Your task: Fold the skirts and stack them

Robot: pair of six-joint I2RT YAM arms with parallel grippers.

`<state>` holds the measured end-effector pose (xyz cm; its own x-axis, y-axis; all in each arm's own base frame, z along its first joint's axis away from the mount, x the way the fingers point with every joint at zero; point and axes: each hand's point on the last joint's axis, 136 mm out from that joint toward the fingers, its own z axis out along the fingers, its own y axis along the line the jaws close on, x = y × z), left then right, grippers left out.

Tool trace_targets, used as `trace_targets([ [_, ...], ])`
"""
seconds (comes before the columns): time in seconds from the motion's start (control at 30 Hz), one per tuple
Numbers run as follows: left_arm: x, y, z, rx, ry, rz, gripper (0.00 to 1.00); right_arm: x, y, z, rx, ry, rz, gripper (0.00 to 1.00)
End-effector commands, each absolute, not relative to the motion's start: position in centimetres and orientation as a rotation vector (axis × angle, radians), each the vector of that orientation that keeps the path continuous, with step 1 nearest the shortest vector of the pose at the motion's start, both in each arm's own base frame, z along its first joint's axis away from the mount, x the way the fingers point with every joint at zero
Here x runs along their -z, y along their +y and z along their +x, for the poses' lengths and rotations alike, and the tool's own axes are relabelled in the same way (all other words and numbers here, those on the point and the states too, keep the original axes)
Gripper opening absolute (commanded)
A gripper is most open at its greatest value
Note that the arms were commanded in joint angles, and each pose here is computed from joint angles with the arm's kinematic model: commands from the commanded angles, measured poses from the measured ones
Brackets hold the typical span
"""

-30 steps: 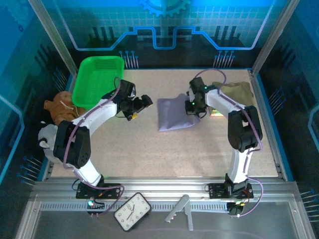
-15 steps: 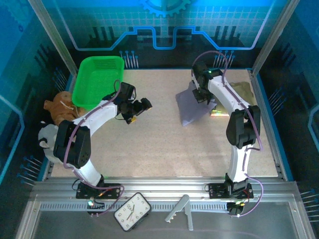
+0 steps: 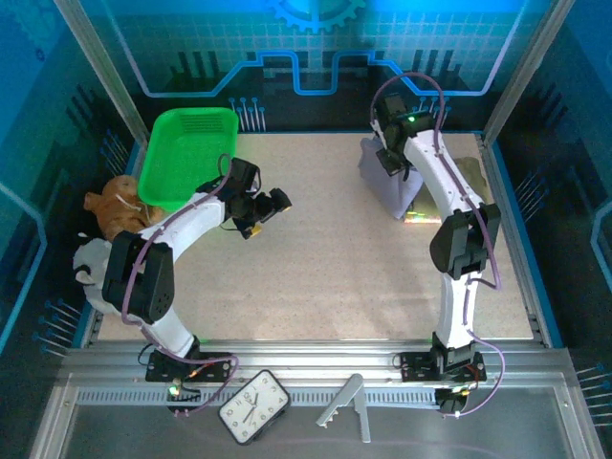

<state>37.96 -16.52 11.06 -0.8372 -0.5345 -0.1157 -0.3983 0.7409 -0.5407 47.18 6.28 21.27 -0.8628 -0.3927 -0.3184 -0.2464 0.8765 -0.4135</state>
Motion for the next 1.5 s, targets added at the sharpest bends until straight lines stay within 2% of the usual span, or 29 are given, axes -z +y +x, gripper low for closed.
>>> trace_targets([
  [0.0,-12.1,-16.3,37.7,0.738,2.670,-0.741,0.99,-23.3,5.4,46.9,0.509,2.642,-0.450,0.00],
  [0.3,-11.8,-16.4,37.8,0.745,2.679,-0.736,0.99,-26.6,4.0,47.1,0.429,2.624,-0.383,0.00],
  [0.53,-11.6,-16.7,37.7,0.760,2.696,-0.734,0.99,-27.2,1.0,46.4,0.245,2.665,-0.274,0.00],
  [0.67,-11.5,-16.7,37.6,0.762,2.700,-0.734,0.99,-23.8,-1.8,46.8,0.058,2.728,-0.213,0.00],
  [0.87,-11.3,-16.6,37.2,0.750,2.715,-0.725,0.99,-15.7,-6.5,47.5,-0.170,2.787,-0.202,0.00],
  [1.0,-11.0,-16.6,37.0,0.737,2.735,-0.723,0.99,-11.6,-9.0,48.2,-0.098,2.849,-0.198,0.00],
  [1.23,-10.8,-16.2,36.6,0.706,2.746,-0.726,0.99,-11.2,-9.5,49.3,-0.092,2.812,-0.250,0.00],
  [1.47,-10.6,-16.1,36.4,0.698,2.757,-0.728,0.99,-10.4,-12.3,49.9,0.127,2.839,-0.273,0.00],
])
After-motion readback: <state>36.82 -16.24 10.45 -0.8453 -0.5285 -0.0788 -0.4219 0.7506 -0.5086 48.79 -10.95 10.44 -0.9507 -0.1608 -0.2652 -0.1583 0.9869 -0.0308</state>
